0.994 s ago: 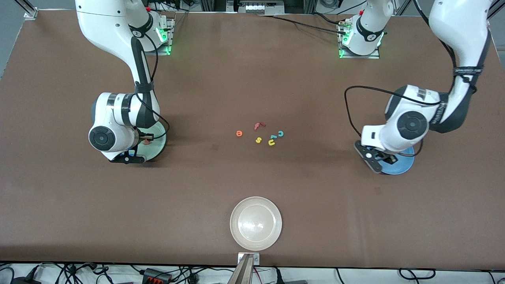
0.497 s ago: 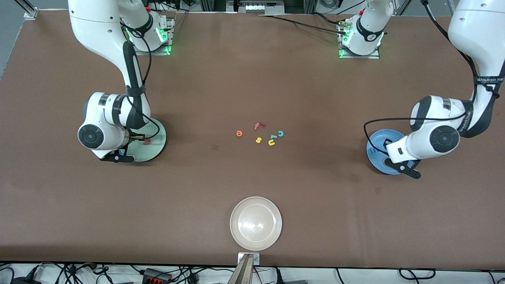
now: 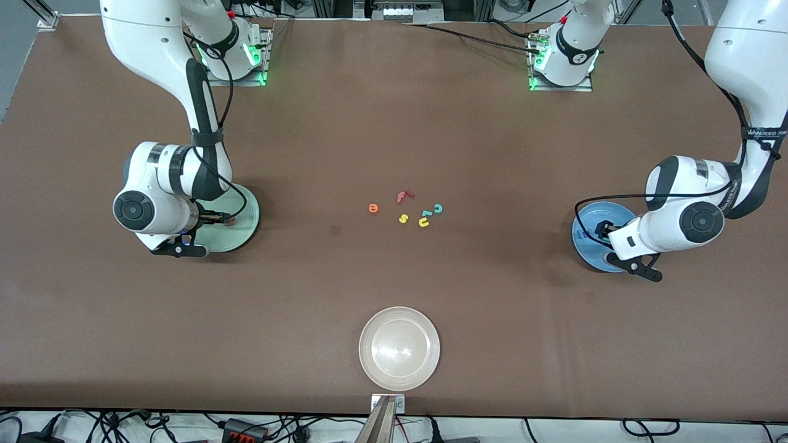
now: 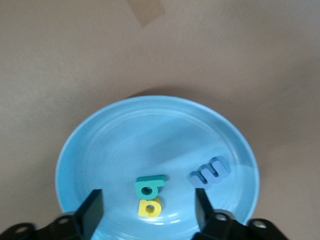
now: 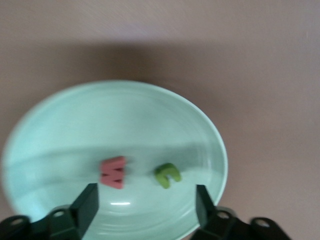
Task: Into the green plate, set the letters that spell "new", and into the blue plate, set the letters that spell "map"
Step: 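Place the n with the right gripper and the q with the left gripper, then reach the right gripper to the orange e while the left gripper withdraws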
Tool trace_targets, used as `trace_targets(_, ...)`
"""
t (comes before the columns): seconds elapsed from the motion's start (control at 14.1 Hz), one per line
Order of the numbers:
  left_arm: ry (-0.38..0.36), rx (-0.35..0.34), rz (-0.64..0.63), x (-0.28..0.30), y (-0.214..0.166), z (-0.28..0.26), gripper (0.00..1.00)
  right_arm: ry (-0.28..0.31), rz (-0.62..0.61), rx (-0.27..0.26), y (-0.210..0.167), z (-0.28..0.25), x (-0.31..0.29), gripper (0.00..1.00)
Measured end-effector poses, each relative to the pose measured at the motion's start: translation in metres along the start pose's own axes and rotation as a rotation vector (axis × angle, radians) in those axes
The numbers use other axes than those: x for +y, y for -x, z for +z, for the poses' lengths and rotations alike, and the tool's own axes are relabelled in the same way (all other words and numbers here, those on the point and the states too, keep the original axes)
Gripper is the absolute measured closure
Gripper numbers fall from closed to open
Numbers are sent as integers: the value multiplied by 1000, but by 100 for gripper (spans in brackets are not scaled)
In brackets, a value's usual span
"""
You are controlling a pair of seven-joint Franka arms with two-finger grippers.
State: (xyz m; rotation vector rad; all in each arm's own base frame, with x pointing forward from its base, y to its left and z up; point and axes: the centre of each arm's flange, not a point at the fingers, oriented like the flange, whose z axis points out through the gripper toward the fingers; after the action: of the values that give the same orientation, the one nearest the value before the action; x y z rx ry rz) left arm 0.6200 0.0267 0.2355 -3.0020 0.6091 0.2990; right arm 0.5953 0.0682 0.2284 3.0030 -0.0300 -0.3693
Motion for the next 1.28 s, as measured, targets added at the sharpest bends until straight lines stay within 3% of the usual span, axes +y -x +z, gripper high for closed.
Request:
trace_targets(0.07, -5, -9, -10, 6, -2, -16, 1, -17, -21, 22, 0, -12, -17, 0)
trace_targets(0.36, -8, -44, -103, 16, -12, -106, 0, -140, -124, 88, 23, -29, -136, 0)
trace_targets(0.64, 9, -29, -171, 3, -6, -214, 0, -124, -277, 213, 61, -29, -261, 5)
trace_targets(0.78, 10, -28, -185, 4, 3, -256, 0, -105, -303, 255, 72, -24, -304, 15)
trace_targets(1.14, 46, 97, -308, 20, 33, -342, 0, -73, -279, 278, 86, 5, -378, 19)
trace_targets(1.28, 54, 182, -358, 27, 56, -367, 0, -75, -266, 272, 89, 11, -387, 19)
